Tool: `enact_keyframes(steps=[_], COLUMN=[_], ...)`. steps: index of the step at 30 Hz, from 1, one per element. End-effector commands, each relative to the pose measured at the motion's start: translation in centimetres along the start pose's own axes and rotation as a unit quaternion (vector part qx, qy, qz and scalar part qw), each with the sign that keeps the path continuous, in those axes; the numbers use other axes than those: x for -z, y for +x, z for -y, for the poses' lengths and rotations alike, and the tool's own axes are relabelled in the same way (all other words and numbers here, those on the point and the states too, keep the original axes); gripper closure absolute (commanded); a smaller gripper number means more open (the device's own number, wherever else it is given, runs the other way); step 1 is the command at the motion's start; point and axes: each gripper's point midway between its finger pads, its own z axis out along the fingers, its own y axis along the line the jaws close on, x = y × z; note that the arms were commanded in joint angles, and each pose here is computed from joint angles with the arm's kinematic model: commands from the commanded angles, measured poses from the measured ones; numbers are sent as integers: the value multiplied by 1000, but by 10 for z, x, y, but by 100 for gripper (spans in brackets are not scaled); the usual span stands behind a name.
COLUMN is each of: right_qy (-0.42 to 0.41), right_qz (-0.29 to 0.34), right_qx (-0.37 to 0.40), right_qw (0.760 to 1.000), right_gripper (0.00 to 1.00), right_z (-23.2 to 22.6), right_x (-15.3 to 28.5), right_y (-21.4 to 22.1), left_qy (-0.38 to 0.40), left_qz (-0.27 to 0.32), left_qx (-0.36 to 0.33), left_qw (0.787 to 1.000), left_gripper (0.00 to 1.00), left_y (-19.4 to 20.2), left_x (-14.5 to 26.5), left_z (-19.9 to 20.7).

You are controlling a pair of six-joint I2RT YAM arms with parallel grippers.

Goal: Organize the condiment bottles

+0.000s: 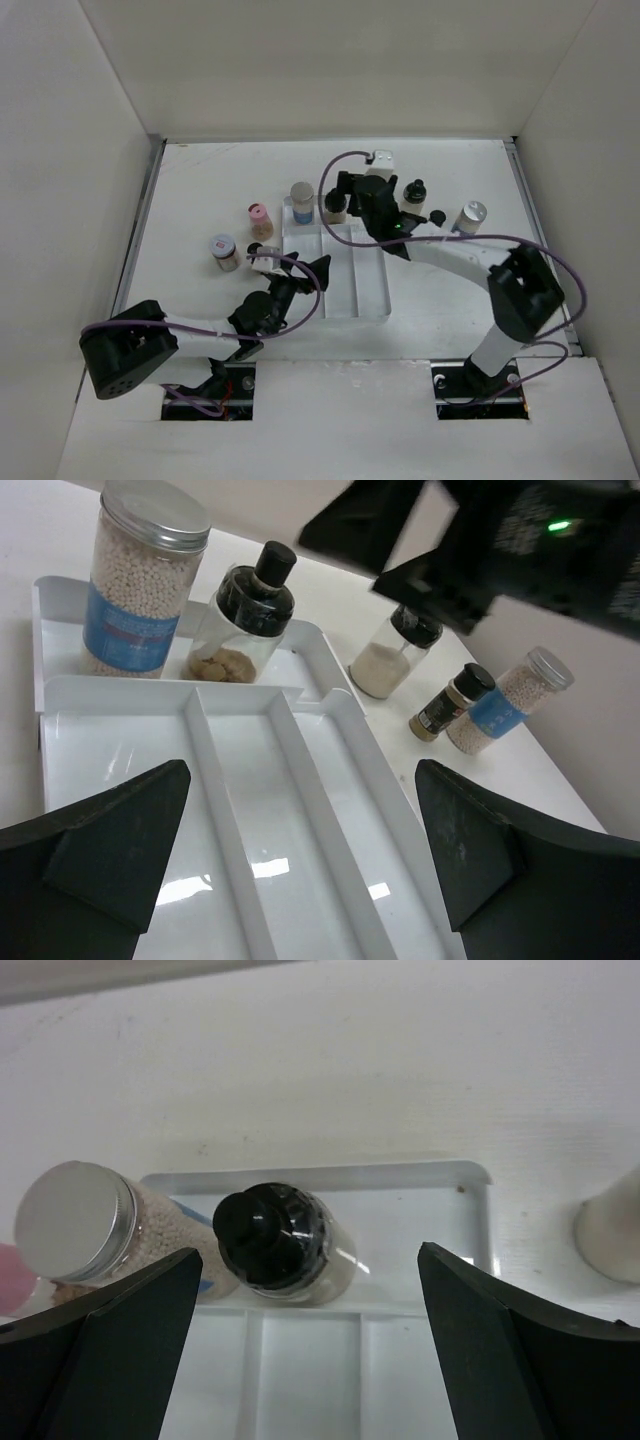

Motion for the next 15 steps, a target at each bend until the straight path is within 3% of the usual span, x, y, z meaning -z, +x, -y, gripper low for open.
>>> enact_keyframes(steps=[1, 3, 6, 8, 12, 15], right_qy=[-7, 14, 77, 122, 174, 196], right_qz=[63, 68, 73, 71, 63, 49], right_qx=[-57, -60, -69, -67, -63, -53], right_qw=[996, 996, 992, 988, 981, 978], right_gripper=[4, 10, 39, 49, 47, 34], right_z=[20, 47, 104, 141, 182, 197], right_x=[32, 46, 58, 68, 77, 78], right_y=[-52, -50, -41, -33, -28, -22], left_qy=[16, 12, 9, 11, 11, 12], left_qz=[20, 19, 12, 7, 5, 3], left_qx=[27, 26, 20, 18, 17, 17], left_qw=[999, 999, 1000, 1000, 1000, 1000], left_gripper=[0, 0, 0, 0, 0, 0], left_y=[-12, -11, -5, -3, -2, -1], left_x=[-3, -4, -6, -7, -7, -7], left_z=[12, 12, 12, 16, 16, 16])
